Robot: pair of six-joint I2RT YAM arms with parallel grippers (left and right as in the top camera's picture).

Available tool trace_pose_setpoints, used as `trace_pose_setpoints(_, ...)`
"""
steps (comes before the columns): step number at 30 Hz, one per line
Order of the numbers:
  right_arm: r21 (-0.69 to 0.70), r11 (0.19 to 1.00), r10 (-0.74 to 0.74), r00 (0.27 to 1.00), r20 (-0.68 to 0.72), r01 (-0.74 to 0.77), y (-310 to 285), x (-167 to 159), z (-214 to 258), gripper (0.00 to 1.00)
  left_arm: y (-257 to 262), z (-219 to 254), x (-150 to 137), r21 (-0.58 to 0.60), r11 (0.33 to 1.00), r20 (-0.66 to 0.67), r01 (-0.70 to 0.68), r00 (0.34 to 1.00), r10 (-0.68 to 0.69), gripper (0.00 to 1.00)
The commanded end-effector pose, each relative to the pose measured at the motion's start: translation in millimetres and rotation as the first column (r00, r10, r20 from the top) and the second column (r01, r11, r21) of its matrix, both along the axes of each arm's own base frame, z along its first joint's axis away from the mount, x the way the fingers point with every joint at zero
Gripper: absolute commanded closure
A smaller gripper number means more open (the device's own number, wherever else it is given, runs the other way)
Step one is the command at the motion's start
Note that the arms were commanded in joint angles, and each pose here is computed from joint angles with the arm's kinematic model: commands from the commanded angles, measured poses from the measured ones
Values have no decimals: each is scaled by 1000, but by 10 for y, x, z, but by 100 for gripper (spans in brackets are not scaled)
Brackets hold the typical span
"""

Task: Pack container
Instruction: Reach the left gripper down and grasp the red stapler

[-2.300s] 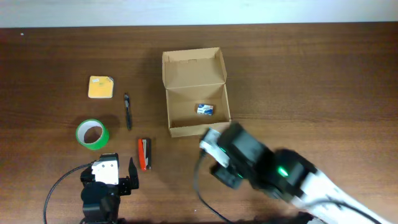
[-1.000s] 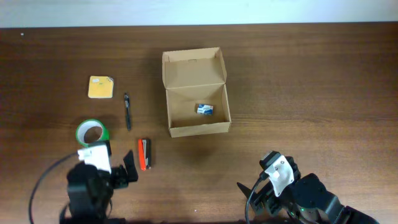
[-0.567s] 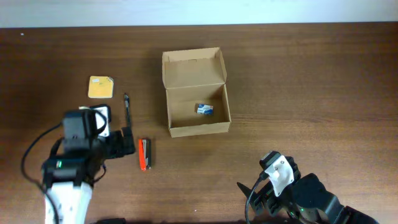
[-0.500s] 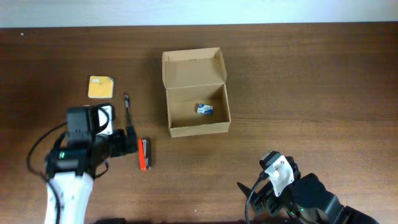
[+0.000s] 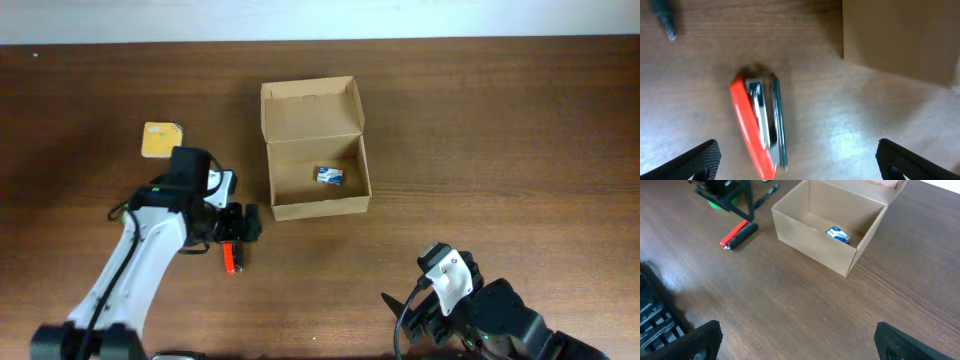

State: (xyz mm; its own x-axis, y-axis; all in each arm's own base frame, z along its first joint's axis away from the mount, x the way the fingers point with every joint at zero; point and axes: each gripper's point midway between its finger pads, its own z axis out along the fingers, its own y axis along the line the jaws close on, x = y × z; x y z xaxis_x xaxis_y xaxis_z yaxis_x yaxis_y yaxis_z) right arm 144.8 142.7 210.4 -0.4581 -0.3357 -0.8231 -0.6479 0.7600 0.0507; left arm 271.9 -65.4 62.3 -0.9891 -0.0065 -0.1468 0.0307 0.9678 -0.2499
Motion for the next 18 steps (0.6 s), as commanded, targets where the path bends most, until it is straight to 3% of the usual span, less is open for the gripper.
trace_pose_setpoints(1,-1,1000,-19,1000,2,19,-21,21,-10,1,-66,-104,66,-16,999,-23,28,999,-28,0)
trace_pose_setpoints(9,-1,1000,-19,1000,2,19,-21,21,-10,1,118,-304,44,94,996,-80,-7,997,14,1)
trace_pose_setpoints(18,-1,1000,-19,1000,2,19,-21,21,-10,1,126,-317,48,97,995,-87,-39,995,48,0)
